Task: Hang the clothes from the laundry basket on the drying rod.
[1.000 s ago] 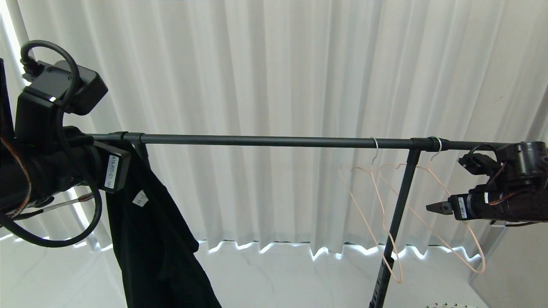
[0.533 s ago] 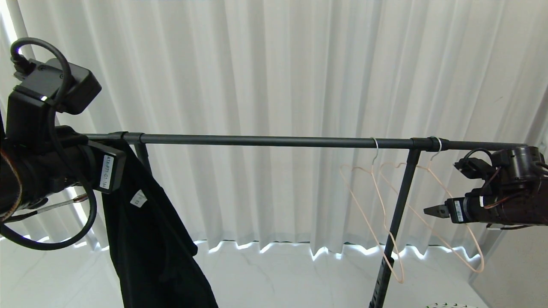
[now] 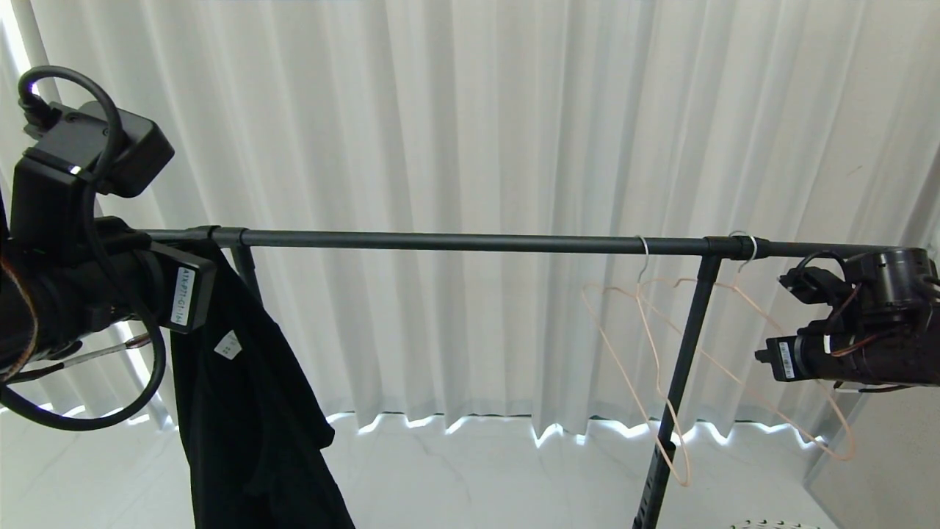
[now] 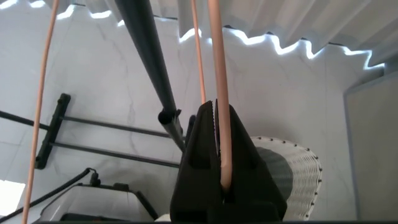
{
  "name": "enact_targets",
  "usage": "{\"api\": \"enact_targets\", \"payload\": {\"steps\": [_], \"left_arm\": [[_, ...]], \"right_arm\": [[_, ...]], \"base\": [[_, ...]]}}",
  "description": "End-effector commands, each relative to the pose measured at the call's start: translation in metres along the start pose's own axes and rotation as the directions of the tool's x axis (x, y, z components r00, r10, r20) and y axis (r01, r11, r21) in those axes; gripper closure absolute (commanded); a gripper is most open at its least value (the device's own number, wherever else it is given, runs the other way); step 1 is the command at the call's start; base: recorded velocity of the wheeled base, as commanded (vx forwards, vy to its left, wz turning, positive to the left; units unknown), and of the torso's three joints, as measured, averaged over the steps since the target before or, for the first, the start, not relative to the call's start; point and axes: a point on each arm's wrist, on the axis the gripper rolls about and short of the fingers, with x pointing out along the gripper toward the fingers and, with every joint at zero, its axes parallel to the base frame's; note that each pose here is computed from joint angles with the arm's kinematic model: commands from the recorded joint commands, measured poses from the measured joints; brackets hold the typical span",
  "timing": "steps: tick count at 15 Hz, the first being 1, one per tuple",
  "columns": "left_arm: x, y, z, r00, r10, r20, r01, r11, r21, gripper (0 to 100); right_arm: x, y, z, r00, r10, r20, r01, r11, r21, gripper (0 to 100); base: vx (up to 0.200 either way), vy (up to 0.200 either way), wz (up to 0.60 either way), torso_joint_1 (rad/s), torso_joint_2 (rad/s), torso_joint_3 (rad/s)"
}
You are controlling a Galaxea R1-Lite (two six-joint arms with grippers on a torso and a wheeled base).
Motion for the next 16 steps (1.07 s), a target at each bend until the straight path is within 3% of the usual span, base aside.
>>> {"api": "enact_targets", "payload": {"steps": [1, 7, 11, 13, 16], "left_arm": [[0.0, 0.0, 0.0, 1.0, 0.001, 0.001, -0.001, 1.0, 0.0, 100], [-0.009, 0.003, -0.003, 1.0, 0.005, 0.013, -0.005, 1.0, -0.005, 100], [-0.016, 0.004, -0.009, 1.0, 0.006, 0.016, -0.006, 1.0, -0.006, 100], [-0.016, 0.004, -0.009, 1.0, 0.006, 0.017, -0.006, 1.0, -0.007, 100], [-0.019, 0.005, -0.008, 1.0, 0.008, 0.026, -0.008, 1.0, -0.01, 100]], "right_arm": [[-0.011, 0.002, 0.003, 1.0, 0.0, 0.031, 0.0, 1.0, -0.006, 100], [-0.045, 0.007, 0.002, 0.995, -0.008, 0.101, 0.004, 0.999, 0.033, 100], [-0.076, 0.009, -0.018, 0.99, -0.061, 0.125, 0.056, 0.998, 0.041, 100], [-0.088, 0.009, -0.027, 0.982, -0.133, 0.131, 0.127, 0.991, 0.05, 100], [-0.109, 0.014, -0.049, 0.978, -0.152, 0.143, 0.147, 0.988, 0.046, 100]], "base": [[0.0, 0.0, 0.0, 0.0, 0.0, 0.0], [0.0, 0.0, 0.0, 0.0, 0.0, 0.0], [0.0, 0.0, 0.0, 0.0, 0.0, 0.0], [-0.2, 0.0, 0.0, 0.007, 0.0, 0.0], [-0.2, 0.0, 0.0, 0.007, 0.0, 0.002]]}}
